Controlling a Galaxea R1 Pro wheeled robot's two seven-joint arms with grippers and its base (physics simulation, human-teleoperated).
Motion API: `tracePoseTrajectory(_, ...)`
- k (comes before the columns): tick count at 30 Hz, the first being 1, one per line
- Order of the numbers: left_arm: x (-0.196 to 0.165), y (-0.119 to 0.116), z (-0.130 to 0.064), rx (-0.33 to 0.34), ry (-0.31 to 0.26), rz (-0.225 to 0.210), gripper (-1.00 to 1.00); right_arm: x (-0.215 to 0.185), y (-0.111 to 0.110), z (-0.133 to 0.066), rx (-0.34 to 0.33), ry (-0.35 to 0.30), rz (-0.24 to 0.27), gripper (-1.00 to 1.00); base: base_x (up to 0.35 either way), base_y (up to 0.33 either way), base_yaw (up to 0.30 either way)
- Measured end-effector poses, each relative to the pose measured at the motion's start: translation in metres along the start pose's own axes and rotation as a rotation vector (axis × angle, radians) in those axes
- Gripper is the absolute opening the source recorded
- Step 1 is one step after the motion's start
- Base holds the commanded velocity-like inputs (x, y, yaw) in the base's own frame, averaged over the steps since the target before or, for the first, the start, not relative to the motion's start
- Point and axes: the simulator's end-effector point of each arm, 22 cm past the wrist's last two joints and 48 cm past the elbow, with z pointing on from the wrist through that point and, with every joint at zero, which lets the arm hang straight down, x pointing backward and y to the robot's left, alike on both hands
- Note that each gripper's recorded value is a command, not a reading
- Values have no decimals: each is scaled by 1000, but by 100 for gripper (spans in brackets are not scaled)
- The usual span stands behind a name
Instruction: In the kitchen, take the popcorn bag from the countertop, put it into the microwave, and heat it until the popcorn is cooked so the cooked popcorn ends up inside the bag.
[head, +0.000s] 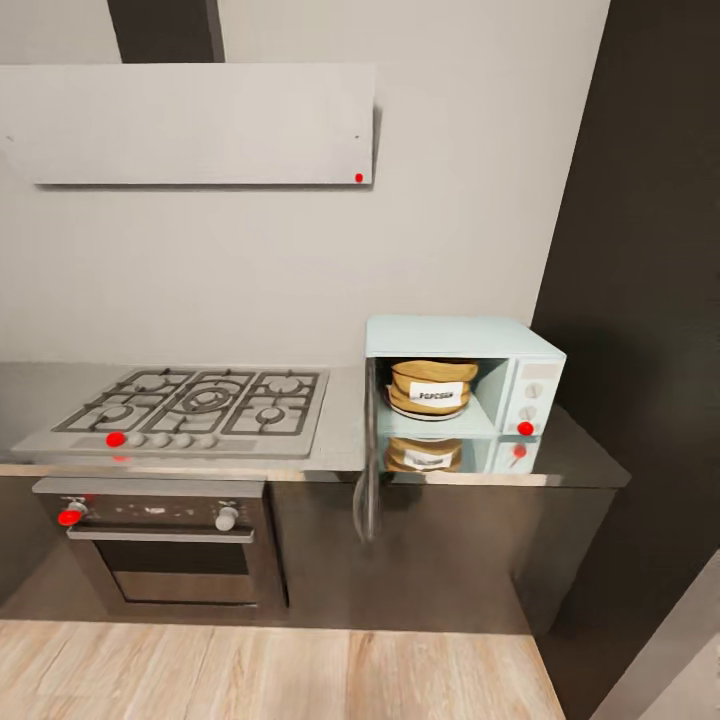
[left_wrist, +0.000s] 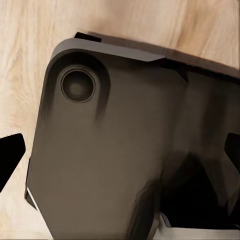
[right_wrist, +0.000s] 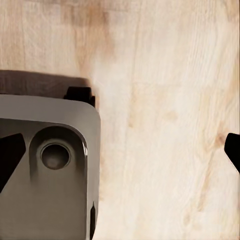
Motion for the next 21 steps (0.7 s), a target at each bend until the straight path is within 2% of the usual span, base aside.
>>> tracePoseTrajectory(10,1,1,0,-2,3,2,100,-1,0,0,0,-6,0,100,221,-153,0)
tracePoseTrajectory(17,-4,3,0,-4,-7,-2,100,-1,2,0,-3,-3,-1,100,35,-13,0)
tracePoseTrajectory(20,-19,2,0,-1,-39,-16,100,3,7,0,-9,3,-5,100,1,0,0)
tracePoseTrajectory(21,-39,-1,0,7,-79,-19,100,6,8,0,-10,5,-6,100,0,0,0)
